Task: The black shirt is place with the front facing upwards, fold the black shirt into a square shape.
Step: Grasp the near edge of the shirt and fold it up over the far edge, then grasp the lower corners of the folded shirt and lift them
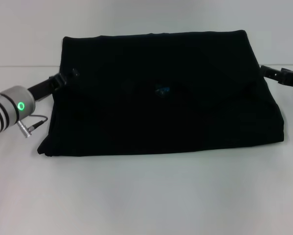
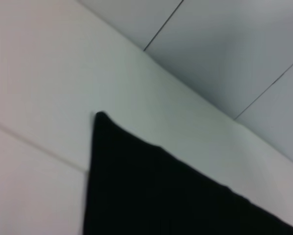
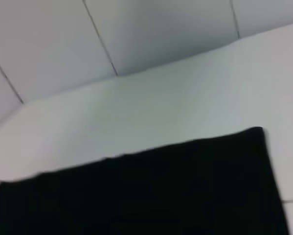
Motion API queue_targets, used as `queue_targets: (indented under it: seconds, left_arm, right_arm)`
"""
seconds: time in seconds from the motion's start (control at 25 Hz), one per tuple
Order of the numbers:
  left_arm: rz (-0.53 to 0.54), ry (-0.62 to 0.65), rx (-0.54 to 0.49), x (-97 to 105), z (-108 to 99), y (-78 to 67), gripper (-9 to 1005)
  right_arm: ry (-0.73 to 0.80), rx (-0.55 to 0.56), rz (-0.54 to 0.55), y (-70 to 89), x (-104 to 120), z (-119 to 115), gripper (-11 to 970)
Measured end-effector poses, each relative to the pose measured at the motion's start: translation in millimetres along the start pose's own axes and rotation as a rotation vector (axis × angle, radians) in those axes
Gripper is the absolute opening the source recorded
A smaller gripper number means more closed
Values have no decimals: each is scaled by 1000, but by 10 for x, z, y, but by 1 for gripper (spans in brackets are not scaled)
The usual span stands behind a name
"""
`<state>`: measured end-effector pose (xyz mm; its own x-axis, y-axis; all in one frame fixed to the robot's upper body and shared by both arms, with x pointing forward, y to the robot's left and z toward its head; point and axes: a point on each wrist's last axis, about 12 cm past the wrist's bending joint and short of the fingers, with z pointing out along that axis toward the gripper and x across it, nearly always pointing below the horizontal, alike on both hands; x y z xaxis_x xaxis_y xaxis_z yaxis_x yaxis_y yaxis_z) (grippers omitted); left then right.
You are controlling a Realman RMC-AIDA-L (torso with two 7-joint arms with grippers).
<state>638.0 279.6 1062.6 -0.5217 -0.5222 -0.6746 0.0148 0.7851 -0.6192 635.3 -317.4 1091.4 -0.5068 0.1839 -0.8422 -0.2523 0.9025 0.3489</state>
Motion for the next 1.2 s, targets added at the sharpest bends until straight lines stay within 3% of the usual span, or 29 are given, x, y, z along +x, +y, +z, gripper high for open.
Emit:
queue_targets:
  seconds: [0.12, 0.32, 0.4, 0.56, 0.76, 1.0, 1.2]
  left_arm:
    - [-5, 6, -19, 20, -27, 68, 579]
    - [-10, -3, -42, 29, -56, 124, 656]
    - [-14, 3, -18, 30, -63, 107, 687]
    - [-55, 31, 120, -17, -212, 113, 702]
    - [-109, 151, 237, -87, -606, 339, 703]
    - [-111, 264, 225, -97, -1024, 604, 703]
    - [-75, 332, 189, -22, -1049, 641, 703]
  right_arm:
    - [-37, -71, 33, -19, 31, -117, 674]
    - [-98, -178, 49, -19, 100, -300, 805]
    - [-98, -200, 36, -20, 124, -341, 810]
    - [-52, -341, -121, 93, 225, -445, 817]
    - [-5, -592, -332, 310, 426, -631, 810]
    - [60, -712, -437, 496, 700, -642, 806]
    - [109, -734, -482, 611, 886, -561, 806]
